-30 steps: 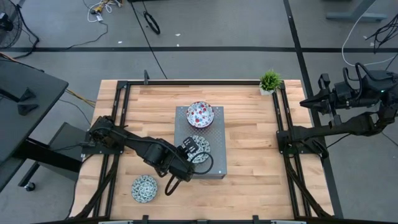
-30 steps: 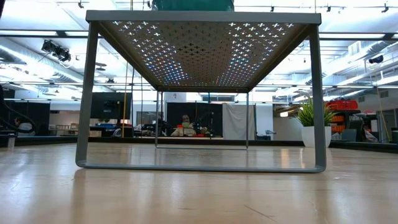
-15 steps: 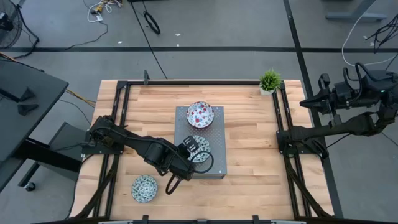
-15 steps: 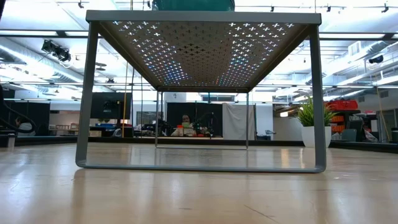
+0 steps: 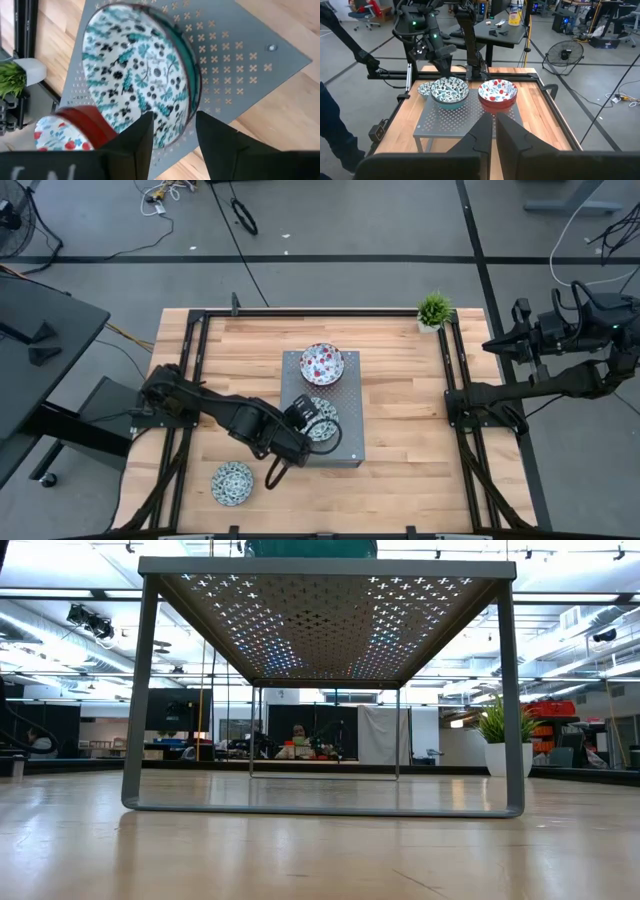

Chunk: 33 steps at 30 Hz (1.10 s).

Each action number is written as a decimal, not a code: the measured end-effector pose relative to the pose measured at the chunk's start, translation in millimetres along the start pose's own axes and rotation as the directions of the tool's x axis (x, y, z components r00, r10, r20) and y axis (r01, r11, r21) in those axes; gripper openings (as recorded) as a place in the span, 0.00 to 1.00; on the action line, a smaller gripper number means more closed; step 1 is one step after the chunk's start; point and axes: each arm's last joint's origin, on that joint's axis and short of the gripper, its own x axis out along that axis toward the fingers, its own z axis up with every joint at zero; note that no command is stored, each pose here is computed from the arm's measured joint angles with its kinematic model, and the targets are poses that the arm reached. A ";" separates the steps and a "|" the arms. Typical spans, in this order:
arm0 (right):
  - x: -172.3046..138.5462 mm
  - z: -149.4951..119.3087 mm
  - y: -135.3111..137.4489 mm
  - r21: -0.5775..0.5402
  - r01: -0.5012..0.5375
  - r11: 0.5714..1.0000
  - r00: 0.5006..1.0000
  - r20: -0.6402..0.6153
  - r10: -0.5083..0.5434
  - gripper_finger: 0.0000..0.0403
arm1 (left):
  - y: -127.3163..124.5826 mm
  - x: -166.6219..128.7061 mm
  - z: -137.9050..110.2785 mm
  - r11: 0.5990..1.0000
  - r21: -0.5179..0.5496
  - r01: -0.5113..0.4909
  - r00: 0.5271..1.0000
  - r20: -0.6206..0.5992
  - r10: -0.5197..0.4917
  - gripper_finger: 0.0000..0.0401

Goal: Pick & Place Mini bowls
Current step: Put the top green bowl on top of the green bowl on the shelf

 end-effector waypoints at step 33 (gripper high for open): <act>0.0 0.0 0.0 0.000 0.000 1.000 1.000 0.000 0.000 0.07 | 19.0 -44.9 -31.5 0.785 -0.603 0.141 0.967 0.252 0.020 0.05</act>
